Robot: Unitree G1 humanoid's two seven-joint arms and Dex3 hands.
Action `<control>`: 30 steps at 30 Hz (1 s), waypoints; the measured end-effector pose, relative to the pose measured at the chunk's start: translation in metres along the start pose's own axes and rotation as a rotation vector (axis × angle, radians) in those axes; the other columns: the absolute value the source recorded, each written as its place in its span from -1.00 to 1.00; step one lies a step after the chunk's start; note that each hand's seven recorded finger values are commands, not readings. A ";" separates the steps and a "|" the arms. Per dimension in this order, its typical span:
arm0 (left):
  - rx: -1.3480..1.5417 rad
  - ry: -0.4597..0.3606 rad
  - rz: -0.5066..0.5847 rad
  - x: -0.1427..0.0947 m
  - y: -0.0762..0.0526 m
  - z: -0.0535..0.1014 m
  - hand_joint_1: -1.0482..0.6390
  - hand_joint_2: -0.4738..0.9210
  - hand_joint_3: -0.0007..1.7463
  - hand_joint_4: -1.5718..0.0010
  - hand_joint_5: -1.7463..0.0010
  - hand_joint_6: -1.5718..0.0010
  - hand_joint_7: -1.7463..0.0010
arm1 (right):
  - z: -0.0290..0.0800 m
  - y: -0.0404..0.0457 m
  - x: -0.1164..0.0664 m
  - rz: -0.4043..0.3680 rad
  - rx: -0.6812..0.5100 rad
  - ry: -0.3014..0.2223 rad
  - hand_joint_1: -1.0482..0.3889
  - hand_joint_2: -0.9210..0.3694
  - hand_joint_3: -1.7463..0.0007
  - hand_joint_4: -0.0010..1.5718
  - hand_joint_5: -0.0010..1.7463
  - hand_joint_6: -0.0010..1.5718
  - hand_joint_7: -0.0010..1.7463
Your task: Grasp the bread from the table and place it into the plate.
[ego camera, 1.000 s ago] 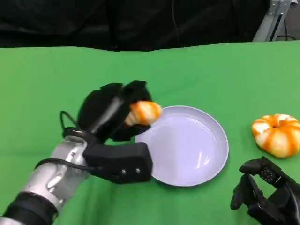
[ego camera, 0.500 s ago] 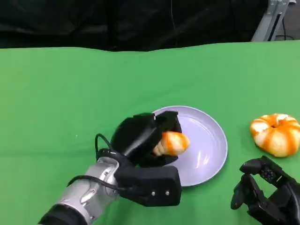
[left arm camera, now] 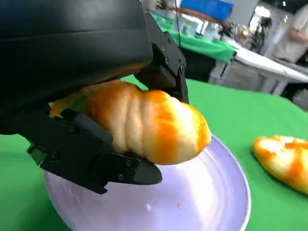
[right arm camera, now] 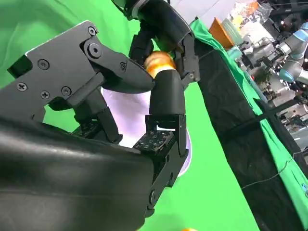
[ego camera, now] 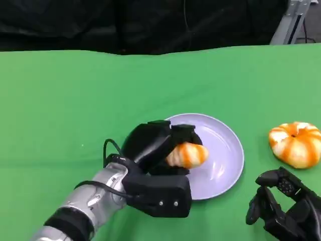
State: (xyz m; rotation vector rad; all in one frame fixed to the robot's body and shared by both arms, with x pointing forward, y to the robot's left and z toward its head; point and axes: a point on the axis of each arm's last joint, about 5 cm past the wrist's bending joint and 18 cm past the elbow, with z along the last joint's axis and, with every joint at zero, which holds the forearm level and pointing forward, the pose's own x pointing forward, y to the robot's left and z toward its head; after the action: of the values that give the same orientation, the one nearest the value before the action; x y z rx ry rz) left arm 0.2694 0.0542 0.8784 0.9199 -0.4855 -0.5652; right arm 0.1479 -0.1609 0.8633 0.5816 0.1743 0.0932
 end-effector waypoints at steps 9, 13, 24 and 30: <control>0.091 0.017 -0.078 -0.004 0.000 -0.005 -0.97 1.00 -0.39 1.00 1.00 0.79 1.00 | 0.000 -0.0005 0.000 0.007 0.000 -0.001 0.22 -0.46 -0.12 0.11 0.94 0.11 0.54; 0.101 0.017 -0.093 -0.004 0.002 -0.005 -0.97 1.00 -0.39 1.00 1.00 0.83 1.00 | 0.000 -0.0006 0.000 0.007 0.000 -0.001 0.22 -0.47 -0.13 0.10 0.96 0.09 0.55; -0.023 0.047 -0.059 -0.005 0.007 -0.005 -0.43 1.00 -0.64 0.66 0.91 0.50 0.93 | 0.000 -0.0003 0.000 0.010 0.000 -0.002 0.24 -0.45 -0.15 0.11 0.95 0.11 0.55; -0.421 0.080 0.103 -0.018 0.022 -0.008 0.33 0.74 -0.07 -0.47 0.35 -0.50 0.76 | 0.000 0.0005 0.000 -0.004 0.003 -0.001 0.24 -0.43 -0.18 0.10 0.96 0.11 0.54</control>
State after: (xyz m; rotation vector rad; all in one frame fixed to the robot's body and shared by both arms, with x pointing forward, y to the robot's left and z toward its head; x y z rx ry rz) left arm 0.2660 0.0810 0.8896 0.5105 -0.3217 -0.5097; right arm 0.1479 -0.1606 0.8638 0.5842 0.1747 0.0883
